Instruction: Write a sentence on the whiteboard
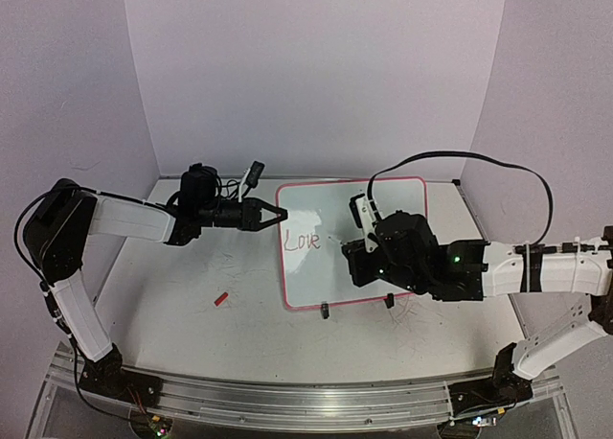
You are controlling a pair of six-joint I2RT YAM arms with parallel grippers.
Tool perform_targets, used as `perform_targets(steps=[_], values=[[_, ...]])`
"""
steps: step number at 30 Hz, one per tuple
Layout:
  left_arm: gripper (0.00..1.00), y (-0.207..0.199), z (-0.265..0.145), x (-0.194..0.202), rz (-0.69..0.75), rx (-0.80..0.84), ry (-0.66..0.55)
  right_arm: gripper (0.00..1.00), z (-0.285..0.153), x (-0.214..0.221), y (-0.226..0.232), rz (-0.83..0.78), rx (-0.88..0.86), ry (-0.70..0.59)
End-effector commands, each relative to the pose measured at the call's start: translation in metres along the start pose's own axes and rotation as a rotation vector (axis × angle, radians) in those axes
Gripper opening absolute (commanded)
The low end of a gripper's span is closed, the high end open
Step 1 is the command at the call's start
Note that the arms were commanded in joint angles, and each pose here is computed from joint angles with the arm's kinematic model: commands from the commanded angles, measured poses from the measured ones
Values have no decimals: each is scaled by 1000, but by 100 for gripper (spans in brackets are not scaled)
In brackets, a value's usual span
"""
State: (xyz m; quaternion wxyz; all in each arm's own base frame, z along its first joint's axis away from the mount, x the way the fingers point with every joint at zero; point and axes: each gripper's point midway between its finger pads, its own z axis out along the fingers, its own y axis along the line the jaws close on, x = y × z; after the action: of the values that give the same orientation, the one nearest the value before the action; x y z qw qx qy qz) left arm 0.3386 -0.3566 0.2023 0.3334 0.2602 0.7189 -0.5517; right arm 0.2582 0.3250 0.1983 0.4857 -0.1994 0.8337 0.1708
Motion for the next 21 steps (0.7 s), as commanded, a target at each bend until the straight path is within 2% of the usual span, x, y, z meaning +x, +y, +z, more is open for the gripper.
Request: perform_targets(steps=[1, 10, 21], values=[[9, 2, 2, -18, 65, -14, -39, 0, 5, -17, -6, 54, 6, -35], [0, 5, 2, -10, 100, -24, -27, 0, 20, -21, 2, 23, -35, -39], [0, 7, 1, -3, 131, -25, -16, 0, 21, -24, -5, 44, -8, -50]])
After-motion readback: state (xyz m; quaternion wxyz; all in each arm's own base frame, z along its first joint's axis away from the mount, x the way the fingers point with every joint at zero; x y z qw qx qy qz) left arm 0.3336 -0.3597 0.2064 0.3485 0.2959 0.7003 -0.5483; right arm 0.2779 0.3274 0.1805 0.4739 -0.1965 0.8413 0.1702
